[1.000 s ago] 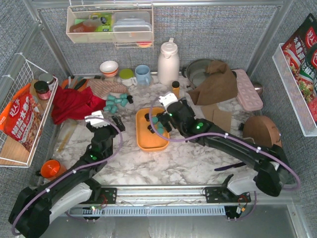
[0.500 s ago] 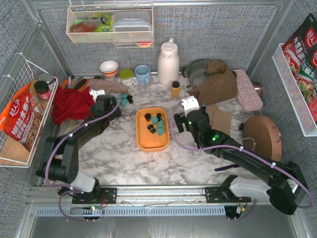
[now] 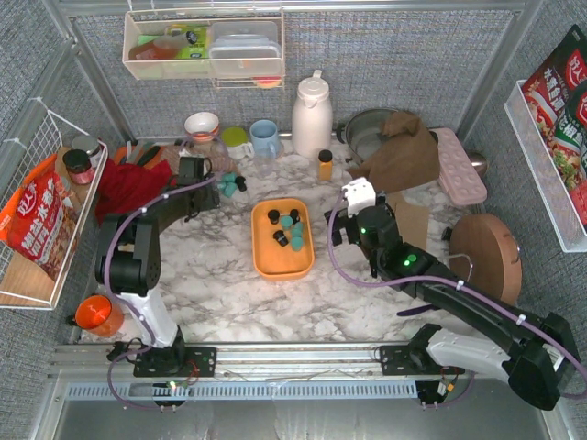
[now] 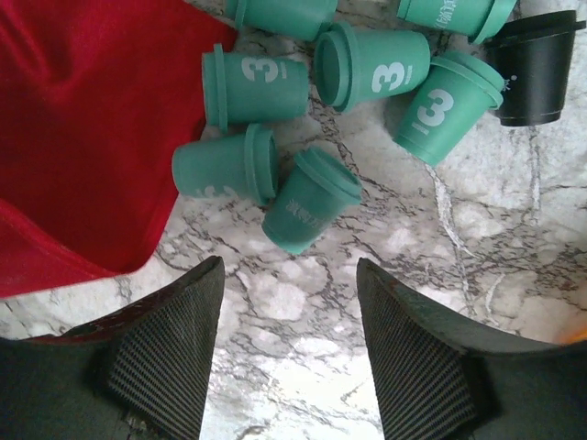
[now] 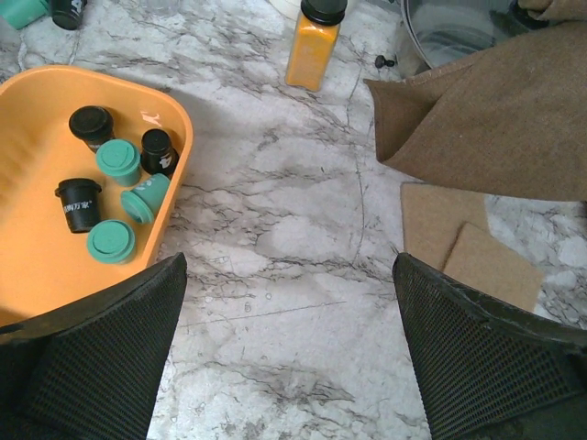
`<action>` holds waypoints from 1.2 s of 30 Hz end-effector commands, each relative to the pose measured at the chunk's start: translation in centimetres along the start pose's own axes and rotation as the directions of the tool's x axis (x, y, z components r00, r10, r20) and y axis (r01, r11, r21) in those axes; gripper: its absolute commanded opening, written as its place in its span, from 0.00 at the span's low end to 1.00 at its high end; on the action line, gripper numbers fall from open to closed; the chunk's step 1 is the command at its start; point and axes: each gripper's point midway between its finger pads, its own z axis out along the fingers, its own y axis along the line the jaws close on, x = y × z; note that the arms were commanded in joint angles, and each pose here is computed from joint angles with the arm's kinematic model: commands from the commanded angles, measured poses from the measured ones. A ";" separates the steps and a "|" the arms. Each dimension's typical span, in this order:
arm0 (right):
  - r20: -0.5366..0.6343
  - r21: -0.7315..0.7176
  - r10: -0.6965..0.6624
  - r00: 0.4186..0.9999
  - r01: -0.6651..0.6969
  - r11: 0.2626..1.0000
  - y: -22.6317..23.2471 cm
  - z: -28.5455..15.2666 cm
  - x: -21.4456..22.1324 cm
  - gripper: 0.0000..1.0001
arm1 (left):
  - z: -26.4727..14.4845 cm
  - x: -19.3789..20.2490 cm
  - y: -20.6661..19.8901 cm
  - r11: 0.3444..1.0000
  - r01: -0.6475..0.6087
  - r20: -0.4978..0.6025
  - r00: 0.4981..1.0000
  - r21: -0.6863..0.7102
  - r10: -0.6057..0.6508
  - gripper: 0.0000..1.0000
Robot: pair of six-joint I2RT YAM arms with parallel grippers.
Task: Mix the coffee capsules in the storage basket
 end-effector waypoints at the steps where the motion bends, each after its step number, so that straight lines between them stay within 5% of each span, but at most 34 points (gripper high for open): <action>1: 0.033 -0.025 0.013 0.999 -0.012 1.000 0.4 0.0 -0.8 0.99 | 0.7 0.4 0.0 0.994 -0.100 -0.052 0.993 0.042 0.102 0.67; 19: 0.023 -0.026 0.007 1.000 -0.006 1.000 0.4 0.2 -0.5 0.99 | 4.5 2.6 -0.7 0.983 -0.142 -0.162 0.974 0.118 0.160 0.47; 36: 0.009 -0.029 0.003 1.000 -0.003 1.000 0.5 0.4 -0.2 0.99 | 2.7 1.5 -2.1 0.972 -0.126 -0.082 0.986 0.196 0.144 0.32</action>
